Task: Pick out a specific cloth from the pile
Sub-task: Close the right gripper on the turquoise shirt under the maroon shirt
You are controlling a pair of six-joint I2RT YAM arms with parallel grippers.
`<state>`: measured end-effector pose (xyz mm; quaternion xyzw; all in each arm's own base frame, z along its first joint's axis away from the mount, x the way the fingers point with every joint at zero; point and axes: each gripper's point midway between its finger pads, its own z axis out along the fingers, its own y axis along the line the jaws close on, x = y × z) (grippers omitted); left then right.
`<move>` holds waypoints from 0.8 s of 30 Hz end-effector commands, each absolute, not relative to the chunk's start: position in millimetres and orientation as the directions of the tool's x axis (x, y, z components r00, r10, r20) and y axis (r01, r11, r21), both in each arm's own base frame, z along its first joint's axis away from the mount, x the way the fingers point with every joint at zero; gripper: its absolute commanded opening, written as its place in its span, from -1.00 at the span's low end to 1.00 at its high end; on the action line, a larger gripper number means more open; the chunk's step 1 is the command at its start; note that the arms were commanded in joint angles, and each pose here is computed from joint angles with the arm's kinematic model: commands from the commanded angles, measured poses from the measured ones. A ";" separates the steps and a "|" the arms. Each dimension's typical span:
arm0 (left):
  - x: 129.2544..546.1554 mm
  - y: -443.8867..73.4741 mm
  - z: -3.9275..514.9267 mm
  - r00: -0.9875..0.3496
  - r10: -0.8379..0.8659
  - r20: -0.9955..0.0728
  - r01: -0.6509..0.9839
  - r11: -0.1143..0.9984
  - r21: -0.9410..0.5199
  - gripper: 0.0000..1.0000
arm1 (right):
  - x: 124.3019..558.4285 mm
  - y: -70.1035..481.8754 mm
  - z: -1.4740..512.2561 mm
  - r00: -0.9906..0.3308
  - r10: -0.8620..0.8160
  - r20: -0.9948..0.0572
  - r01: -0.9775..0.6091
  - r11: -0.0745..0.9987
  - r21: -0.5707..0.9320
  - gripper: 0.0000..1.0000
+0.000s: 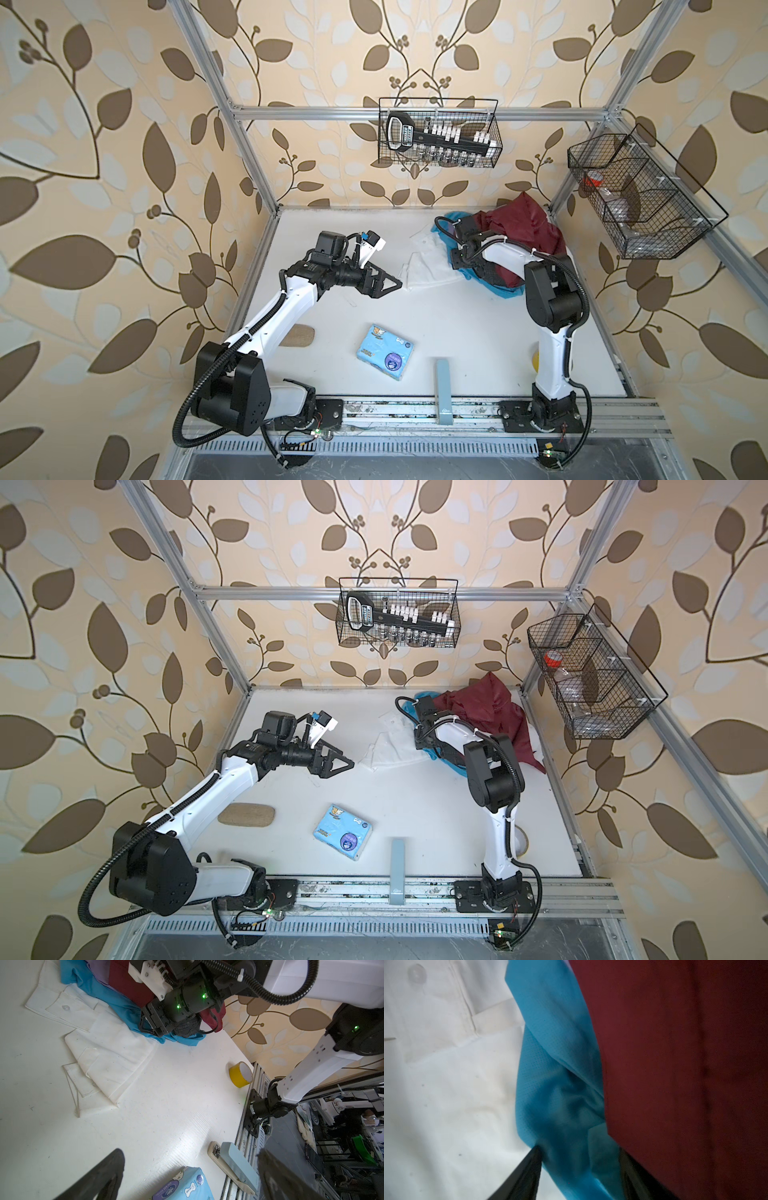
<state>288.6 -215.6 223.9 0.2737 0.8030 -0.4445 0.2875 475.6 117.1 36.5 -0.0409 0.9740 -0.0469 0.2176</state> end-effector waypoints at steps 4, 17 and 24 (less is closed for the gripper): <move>289.7 -219.0 233.9 -0.653 0.201 -0.730 0.726 0.441 -0.528 0.98 | 471.5 115.5 13.5 -0.922 -0.106 -0.373 -0.070 0.991 -0.111 0.22; 289.3 -219.9 233.2 -0.656 0.204 -0.727 0.724 0.444 -0.529 0.98 | 469.4 110.0 2.8 -0.931 -0.085 -0.354 -0.049 0.993 -0.111 -0.79; 287.1 -220.1 236.7 -0.649 0.204 -0.733 0.729 0.442 -0.523 0.98 | 473.9 111.3 24.8 -0.916 -0.078 -0.395 -0.045 0.995 -0.091 -0.37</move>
